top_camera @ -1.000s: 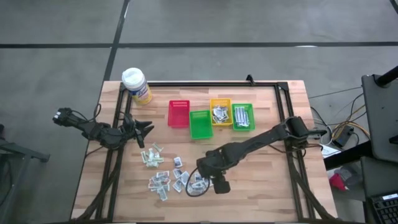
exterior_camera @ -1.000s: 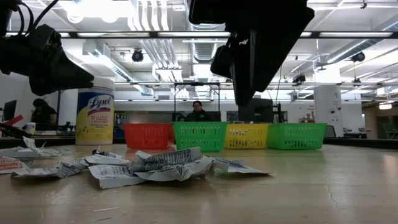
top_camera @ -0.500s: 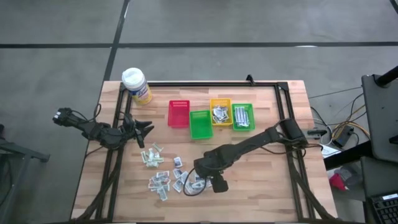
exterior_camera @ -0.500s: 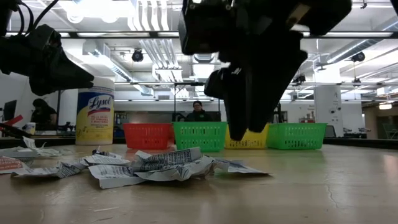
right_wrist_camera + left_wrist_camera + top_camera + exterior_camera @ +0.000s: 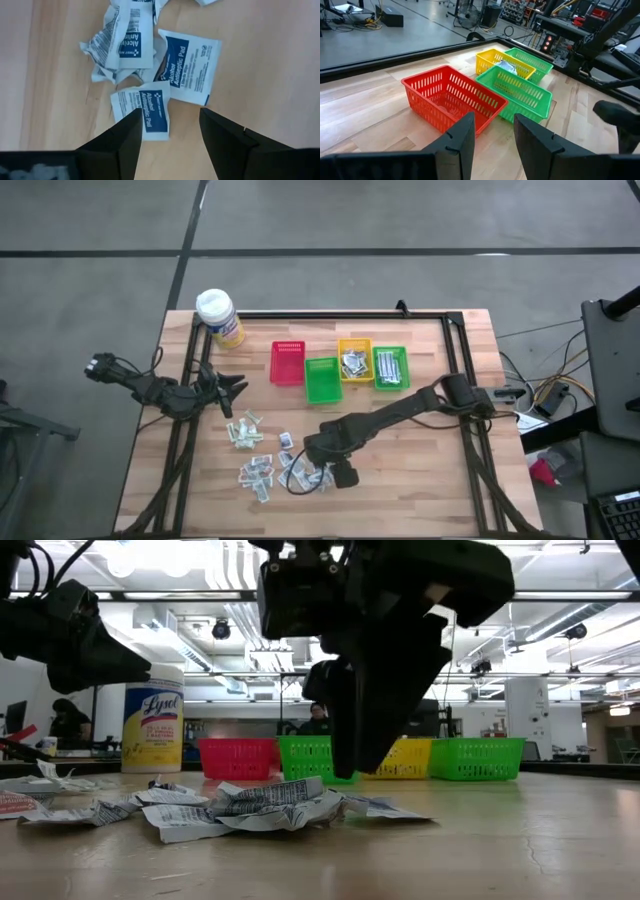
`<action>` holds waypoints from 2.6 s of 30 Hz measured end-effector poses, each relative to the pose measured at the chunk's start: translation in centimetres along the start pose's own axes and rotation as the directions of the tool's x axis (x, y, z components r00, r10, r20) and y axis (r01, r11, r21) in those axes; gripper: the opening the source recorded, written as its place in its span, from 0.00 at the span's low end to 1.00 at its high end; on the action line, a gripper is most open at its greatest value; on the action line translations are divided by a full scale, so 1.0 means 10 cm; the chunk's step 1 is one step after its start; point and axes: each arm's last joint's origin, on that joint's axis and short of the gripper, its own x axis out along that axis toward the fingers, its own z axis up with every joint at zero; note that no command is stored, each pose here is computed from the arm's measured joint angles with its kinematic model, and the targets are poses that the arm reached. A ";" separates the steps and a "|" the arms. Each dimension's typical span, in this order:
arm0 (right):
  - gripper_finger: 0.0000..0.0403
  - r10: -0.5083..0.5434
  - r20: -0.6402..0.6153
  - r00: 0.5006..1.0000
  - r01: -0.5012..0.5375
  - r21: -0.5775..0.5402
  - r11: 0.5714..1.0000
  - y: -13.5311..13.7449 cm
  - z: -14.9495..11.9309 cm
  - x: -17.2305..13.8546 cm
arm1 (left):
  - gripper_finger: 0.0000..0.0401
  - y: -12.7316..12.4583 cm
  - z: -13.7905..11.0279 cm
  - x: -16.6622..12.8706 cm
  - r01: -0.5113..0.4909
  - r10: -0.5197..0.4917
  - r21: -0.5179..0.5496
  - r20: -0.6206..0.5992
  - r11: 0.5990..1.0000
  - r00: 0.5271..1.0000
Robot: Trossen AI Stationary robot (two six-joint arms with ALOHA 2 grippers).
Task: Pick & Place First Aid Supplies
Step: Put the alcohol pad into the yellow basket
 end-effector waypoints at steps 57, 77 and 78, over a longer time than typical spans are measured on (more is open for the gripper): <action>0.02 -0.158 -0.423 0.892 0.240 0.149 0.959 -0.12 -0.52 -0.05 | 0.33 0.00 0.00 0.00 -0.002 0.002 0.003 -0.002 1.000 1.000; 0.02 -0.152 -0.210 0.966 0.208 0.281 0.937 -0.26 -0.54 -1.06 | 0.33 0.00 0.00 0.00 -0.002 0.002 0.003 -0.002 1.000 1.000; 0.02 -0.153 -0.186 0.971 0.202 0.285 0.937 -0.27 -0.55 -1.14 | 0.33 0.00 0.00 0.00 -0.002 0.002 0.003 -0.002 1.000 1.000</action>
